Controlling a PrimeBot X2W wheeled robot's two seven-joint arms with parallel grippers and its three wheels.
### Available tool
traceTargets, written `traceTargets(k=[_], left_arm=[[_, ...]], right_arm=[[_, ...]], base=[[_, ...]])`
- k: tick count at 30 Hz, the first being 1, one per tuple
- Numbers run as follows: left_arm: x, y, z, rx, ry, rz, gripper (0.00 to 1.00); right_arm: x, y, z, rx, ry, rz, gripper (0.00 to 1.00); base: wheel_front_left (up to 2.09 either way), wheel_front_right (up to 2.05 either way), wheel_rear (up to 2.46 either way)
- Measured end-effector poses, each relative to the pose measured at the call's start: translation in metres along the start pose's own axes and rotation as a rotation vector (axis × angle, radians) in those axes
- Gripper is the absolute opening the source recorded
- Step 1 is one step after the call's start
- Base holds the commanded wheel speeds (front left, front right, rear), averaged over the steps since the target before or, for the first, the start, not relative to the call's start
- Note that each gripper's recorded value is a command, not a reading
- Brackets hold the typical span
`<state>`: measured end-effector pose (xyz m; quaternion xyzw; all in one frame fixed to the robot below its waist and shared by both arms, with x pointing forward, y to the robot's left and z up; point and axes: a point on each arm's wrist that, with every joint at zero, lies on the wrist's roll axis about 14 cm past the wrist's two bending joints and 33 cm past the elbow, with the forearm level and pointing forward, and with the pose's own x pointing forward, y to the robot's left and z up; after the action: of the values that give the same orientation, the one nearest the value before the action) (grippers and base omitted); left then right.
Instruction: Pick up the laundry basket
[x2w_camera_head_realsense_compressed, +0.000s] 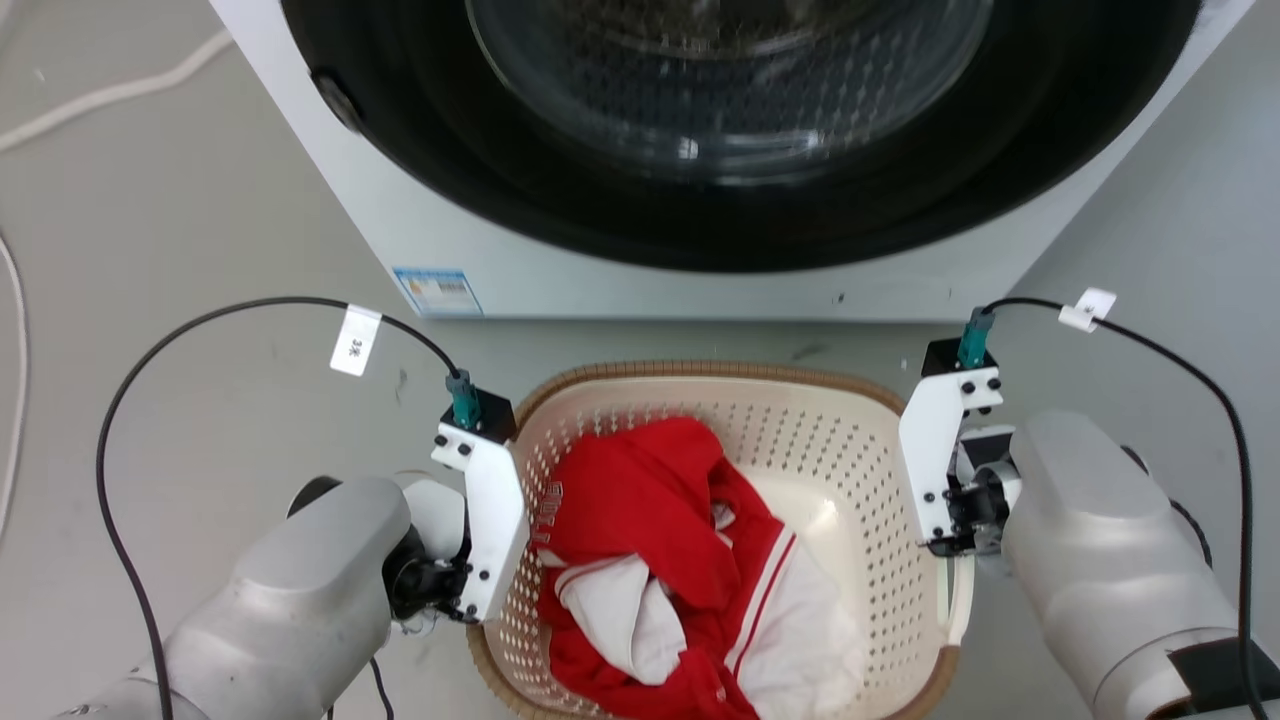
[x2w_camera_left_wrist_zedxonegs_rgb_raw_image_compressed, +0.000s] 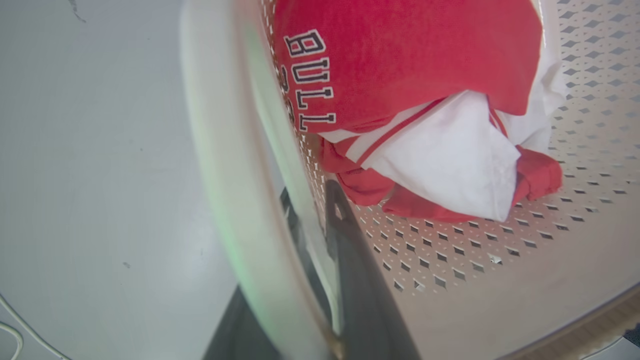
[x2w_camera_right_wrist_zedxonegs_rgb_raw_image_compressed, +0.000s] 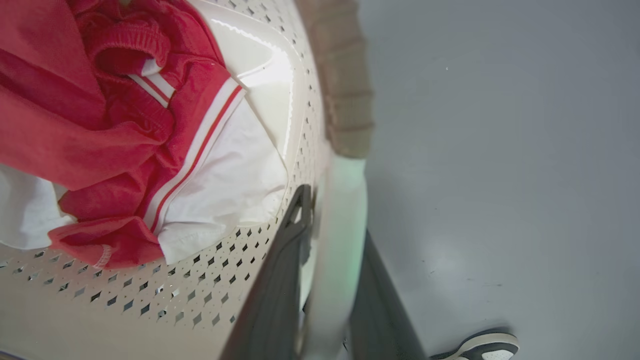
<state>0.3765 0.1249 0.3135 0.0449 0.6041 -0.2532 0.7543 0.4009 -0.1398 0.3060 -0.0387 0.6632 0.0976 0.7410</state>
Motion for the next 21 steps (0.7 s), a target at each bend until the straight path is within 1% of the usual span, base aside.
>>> traceTargets(k=[8, 13, 16, 21], left_arm=[[-0.05, -0.017, -0.007, 0.029, -0.02, 0.019, 0.0], [-0.076, -0.024, -0.011, 0.043, -0.046, 0.037, 0.0], [-0.088, -0.026, -0.013, 0.039, -0.064, 0.044, 0.0], [-0.097, -0.028, -0.021, 0.032, -0.064, 0.051, 0.0]], right_arm=[[-0.049, 0.01, -0.009, -0.015, -0.053, -0.012, 0.0], [-0.075, 0.019, -0.011, -0.056, -0.11, -0.025, 0.0], [-0.09, 0.024, -0.008, -0.081, -0.135, -0.033, 0.0], [-0.101, 0.031, -0.01, -0.09, -0.155, -0.021, 0.0]], base=[[0.0, 0.0, 0.0], [0.0, 0.0, 0.0], [0.0, 0.0, 0.0], [0.0, 0.0, 0.0]])
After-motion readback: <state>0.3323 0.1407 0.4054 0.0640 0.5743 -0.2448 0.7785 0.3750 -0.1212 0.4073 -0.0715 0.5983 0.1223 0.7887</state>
